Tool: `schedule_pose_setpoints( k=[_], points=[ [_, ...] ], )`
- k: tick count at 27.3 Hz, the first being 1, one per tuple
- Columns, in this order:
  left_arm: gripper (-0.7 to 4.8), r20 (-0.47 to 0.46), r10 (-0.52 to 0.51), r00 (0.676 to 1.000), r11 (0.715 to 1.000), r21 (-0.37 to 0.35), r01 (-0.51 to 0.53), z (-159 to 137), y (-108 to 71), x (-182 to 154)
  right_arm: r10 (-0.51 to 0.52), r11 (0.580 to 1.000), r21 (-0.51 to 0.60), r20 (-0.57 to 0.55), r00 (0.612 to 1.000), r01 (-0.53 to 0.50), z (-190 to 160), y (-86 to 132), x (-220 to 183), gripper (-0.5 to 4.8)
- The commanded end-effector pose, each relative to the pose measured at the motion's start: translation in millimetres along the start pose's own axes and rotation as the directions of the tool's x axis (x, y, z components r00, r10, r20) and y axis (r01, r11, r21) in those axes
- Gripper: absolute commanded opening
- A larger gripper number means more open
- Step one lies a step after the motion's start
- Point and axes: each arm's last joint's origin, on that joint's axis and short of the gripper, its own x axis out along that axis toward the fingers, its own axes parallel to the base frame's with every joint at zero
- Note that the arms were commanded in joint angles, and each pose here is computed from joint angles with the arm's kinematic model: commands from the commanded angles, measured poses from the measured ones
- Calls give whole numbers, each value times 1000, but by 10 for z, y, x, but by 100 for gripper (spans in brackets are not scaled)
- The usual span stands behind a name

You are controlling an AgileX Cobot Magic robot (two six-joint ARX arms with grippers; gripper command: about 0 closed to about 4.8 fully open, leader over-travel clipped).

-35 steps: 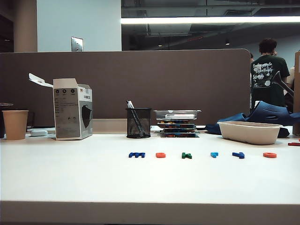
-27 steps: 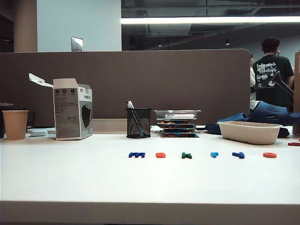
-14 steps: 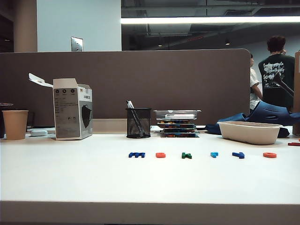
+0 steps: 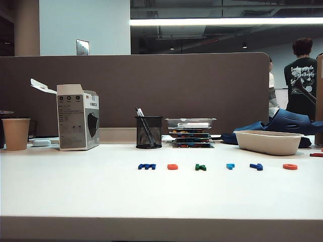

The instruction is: Select the appropriate letters from the row of letter magnets placed on the table to arrange into the word "sky".

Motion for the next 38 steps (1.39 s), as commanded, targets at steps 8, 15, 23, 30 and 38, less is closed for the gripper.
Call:
schedule_pose_setpoints(
  k=[8,15,23,30,38],
  points=[
    [-5,-136,-213,968,976,-72,204,795,-250,-322,-3,1000,-3,20,1000,3,4,0,1,-5],
    [-5,-249,-334,909,939,-173,298,1473,-330,-237,-3,1000,-3,20,1000,3,4,0,1,-5],
    [-5,-434,-433,790,849,-492,195,1973,-359,85,-3,1000,-3,20,1000,3,4,0,1,-5],
    [-5,-539,-436,721,849,-513,130,1918,-475,360,-3,1000,-2,19,1000,3,3,0,1,-5],
    [-5,-660,-395,639,855,-519,-7,1723,-700,728,-3,1000,6,19,1000,3,4,0,1,-5]
  ],
)
